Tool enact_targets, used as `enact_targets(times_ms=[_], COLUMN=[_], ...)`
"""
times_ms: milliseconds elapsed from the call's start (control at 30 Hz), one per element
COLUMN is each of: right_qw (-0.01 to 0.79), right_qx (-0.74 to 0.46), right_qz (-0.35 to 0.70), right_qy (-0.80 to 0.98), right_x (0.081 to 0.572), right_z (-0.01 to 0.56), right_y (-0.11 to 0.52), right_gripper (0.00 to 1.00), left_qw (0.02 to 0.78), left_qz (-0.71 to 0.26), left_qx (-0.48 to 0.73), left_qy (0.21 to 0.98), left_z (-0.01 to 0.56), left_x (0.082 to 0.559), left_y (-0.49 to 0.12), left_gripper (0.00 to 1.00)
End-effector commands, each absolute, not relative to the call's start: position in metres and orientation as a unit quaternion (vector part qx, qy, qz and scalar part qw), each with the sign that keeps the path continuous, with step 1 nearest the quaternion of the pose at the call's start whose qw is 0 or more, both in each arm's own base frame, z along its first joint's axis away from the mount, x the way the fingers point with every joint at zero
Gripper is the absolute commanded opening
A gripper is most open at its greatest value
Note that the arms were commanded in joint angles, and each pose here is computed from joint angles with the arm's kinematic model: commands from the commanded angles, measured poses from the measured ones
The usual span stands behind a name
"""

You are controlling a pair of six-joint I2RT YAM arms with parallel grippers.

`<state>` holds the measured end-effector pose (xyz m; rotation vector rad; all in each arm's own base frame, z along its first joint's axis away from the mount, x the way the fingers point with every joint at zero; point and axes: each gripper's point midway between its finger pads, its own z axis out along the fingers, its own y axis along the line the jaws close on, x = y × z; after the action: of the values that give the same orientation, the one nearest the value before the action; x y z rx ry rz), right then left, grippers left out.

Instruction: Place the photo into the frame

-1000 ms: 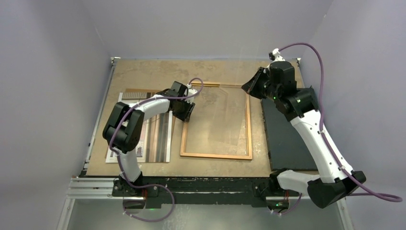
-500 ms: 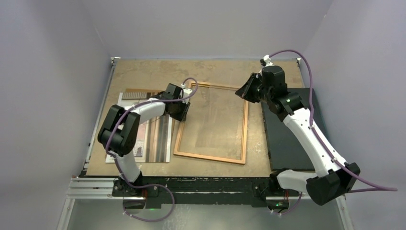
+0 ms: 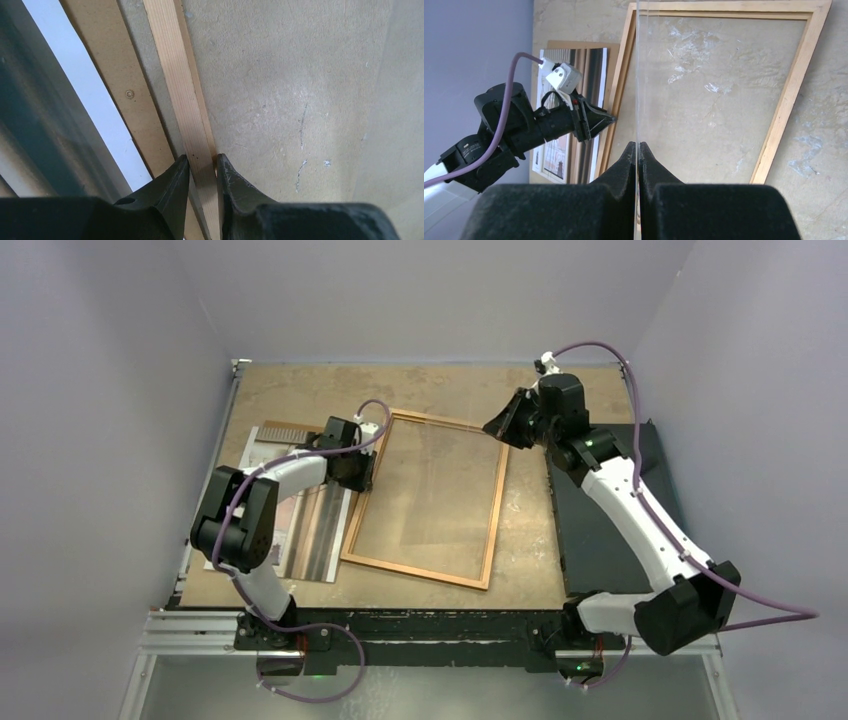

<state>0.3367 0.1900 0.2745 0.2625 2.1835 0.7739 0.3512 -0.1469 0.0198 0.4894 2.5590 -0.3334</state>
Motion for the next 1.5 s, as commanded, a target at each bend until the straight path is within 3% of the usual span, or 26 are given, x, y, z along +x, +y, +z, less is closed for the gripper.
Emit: enact_targets(times_ms=[0,233,600,767,867,1200,1467], right_qw=[0.397,0.395,0.375,0.380,0.374,0.367,0.303], right_qx=[0.097,0.088,0.071,0.068,0.068,0.063,0.085], right_qz=[0.332,0.334,0.363,0.391,0.421,0.522,0.531], right_qy=[0.850,0.851,0.850,0.835,0.824,0.767,0.787], right_x=[0.345,0.357,0.357,0.358,0.355,0.337,0.338], right_z=[0.276,0.276,0.287,0.299,0.308,0.346,0.276], right_y=[0.200,0.208,0.222,0.230,0.238,0.262,0.271], right_gripper=[0.00,0.00,0.00,0.00,0.00,0.00,0.00], left_qw=[0.167,0.133,0.154,0.189,0.230,0.298,0.305], left_qz=[-0.105,-0.143,-0.246,-0.301,-0.316,-0.247,-0.186], left_qx=[0.145,0.133,0.120,0.099,0.093,0.128,0.127], left_qy=[0.969,0.972,0.949,0.929,0.916,0.913,0.925], left_z=[-0.018,-0.023,0.024,0.072,0.101,0.139,0.130], left_x=[0.311,0.299,0.311,0.334,0.353,0.381,0.375], left_y=[-0.121,-0.125,-0.147,-0.136,-0.118,-0.069,-0.043], left_gripper=[0.22,0.23,0.51,0.50,0.44,0.37,0.44])
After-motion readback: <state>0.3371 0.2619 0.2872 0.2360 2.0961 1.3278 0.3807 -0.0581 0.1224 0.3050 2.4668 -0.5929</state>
